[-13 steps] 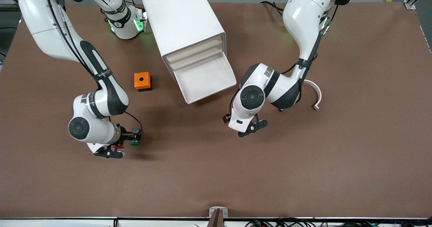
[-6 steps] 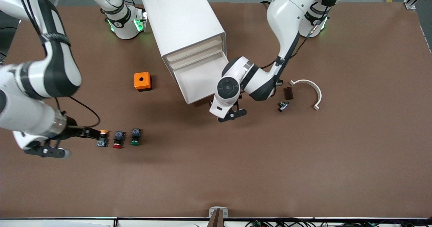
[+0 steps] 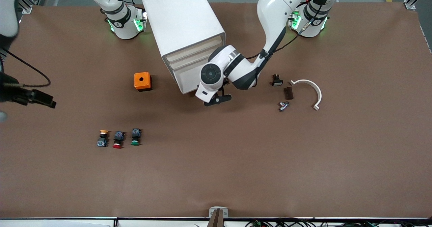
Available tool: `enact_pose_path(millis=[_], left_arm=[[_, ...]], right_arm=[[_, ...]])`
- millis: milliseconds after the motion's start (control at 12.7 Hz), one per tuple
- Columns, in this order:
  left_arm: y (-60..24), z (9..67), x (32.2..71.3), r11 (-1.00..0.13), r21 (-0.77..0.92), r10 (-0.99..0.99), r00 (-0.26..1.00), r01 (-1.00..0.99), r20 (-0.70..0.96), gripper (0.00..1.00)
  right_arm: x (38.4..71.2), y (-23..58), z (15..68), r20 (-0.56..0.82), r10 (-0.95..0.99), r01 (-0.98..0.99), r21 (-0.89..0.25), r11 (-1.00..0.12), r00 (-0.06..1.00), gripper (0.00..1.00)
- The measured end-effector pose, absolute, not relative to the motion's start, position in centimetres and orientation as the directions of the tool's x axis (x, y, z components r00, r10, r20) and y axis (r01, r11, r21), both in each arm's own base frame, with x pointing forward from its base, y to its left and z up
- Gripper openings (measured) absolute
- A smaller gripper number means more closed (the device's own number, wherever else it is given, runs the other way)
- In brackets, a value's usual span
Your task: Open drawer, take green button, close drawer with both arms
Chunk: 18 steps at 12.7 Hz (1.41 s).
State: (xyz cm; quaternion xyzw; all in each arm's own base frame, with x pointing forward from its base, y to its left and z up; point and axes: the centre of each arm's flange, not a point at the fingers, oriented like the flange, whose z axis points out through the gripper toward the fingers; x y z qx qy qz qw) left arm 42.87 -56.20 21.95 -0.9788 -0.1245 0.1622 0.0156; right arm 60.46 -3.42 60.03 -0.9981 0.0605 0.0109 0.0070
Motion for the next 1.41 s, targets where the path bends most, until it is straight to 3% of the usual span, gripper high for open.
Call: enact_pose_path(millis=[157, 471, 785, 1021, 1257, 1414], left_arm=[[-57.6, 21.9, 40.7, -0.965, -0.075, 0.260, 0.902, 0.250, -0.344, 1.00], [-59.7, 22.0, 37.6, -0.964, -0.074, 0.264, 0.886, 0.255, -0.381, 1.00], [-59.6, 22.4, 38.3, -0.959, -0.063, 0.281, 0.884, 0.278, -0.374, 1.00], [-54.9, 24.9, 46.3, -0.929, -0.029, 0.360, 0.884, 0.369, -0.299, 1.00], [-44.6, 30.5, 57.3, -0.922, -0.026, 0.387, 0.921, 0.386, -0.050, 1.00], [-38.8, 35.3, 61.5, -0.927, -0.024, 0.372, 0.925, 0.374, 0.077, 1.00]], right_arm=[[59.0, -3.1, 61.8, -0.026, -0.114, -0.114, -0.015, -0.993, 0.993, 1.00], [59.4, -2.8, 61.2, -0.026, -0.071, -0.072, -0.010, -0.997, 0.997, 1.00], [57.2, -2.4, 62.5, -0.046, -0.065, -0.065, -0.014, -0.998, 0.997, 1.00], [54.3, -1.7, 62.2, 0.008, -0.069, -0.069, -0.023, -0.997, 0.998, 1.00], [53.2, -1.7, 62.4, 0.035, -0.070, -0.069, -0.025, -0.997, 0.997, 1.00], [53.2, -1.7, 62.6, 0.040, -0.071, -0.070, -0.025, -0.997, 0.997, 1.00]])
